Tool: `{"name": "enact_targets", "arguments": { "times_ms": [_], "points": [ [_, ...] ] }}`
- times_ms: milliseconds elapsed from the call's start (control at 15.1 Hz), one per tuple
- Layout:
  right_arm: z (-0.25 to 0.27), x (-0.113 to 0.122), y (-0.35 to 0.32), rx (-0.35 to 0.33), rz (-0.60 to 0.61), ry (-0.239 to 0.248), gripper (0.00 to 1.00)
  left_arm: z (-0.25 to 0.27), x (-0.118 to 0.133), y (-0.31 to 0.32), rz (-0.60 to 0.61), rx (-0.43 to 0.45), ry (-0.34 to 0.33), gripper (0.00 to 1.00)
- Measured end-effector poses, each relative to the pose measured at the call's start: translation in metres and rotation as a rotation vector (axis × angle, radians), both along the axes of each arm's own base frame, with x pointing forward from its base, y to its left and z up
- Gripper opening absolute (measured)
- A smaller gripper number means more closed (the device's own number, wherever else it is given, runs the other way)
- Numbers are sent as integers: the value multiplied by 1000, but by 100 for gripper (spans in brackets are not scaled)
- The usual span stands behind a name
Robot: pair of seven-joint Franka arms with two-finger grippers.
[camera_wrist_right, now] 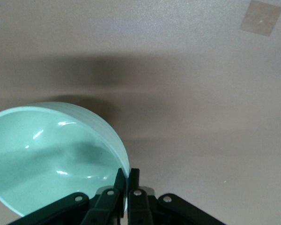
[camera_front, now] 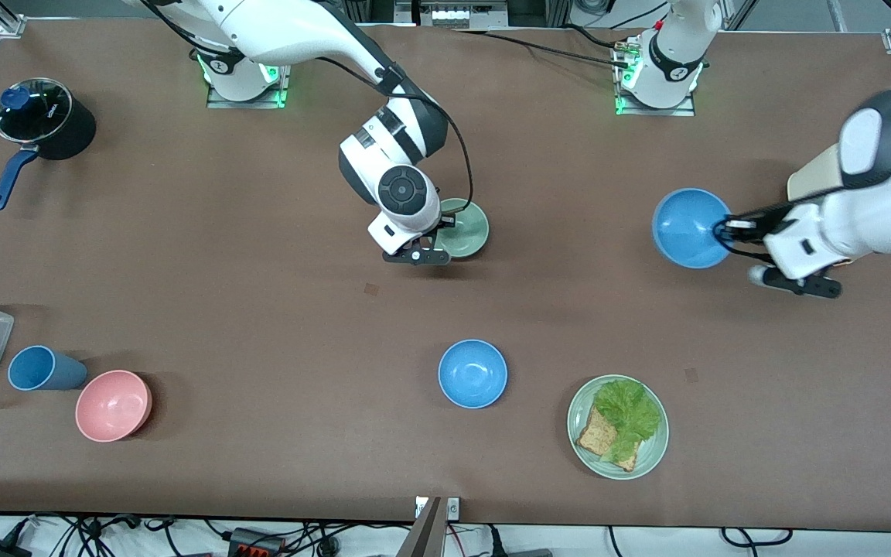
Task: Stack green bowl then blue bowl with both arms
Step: 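Release the green bowl with the right gripper while the left gripper approaches, then lower the blue bowl into the green bowl while the right gripper retracts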
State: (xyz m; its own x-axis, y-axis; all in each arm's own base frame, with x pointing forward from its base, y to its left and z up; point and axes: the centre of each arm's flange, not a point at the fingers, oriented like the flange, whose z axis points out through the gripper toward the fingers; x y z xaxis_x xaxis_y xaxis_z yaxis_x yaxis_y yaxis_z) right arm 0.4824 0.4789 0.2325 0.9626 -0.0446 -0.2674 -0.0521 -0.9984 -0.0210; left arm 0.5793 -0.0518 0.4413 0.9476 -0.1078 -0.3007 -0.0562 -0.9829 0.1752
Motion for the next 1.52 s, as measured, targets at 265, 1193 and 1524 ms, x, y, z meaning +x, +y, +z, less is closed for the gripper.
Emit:
{"name": "enact_targets", "arguments": {
  "times_ms": [265, 1193, 1524],
  "points": [
    [14, 13, 2, 5, -83, -24, 33, 13, -20, -85, 110, 47, 43, 5],
    [262, 199, -246, 31, -227, -234, 100, 7, -37, -178, 363, 32, 51, 5],
    [275, 210, -321, -53, -250, -240, 100, -43, -47, -252, 387, -42, 9, 5]
  ]
}}
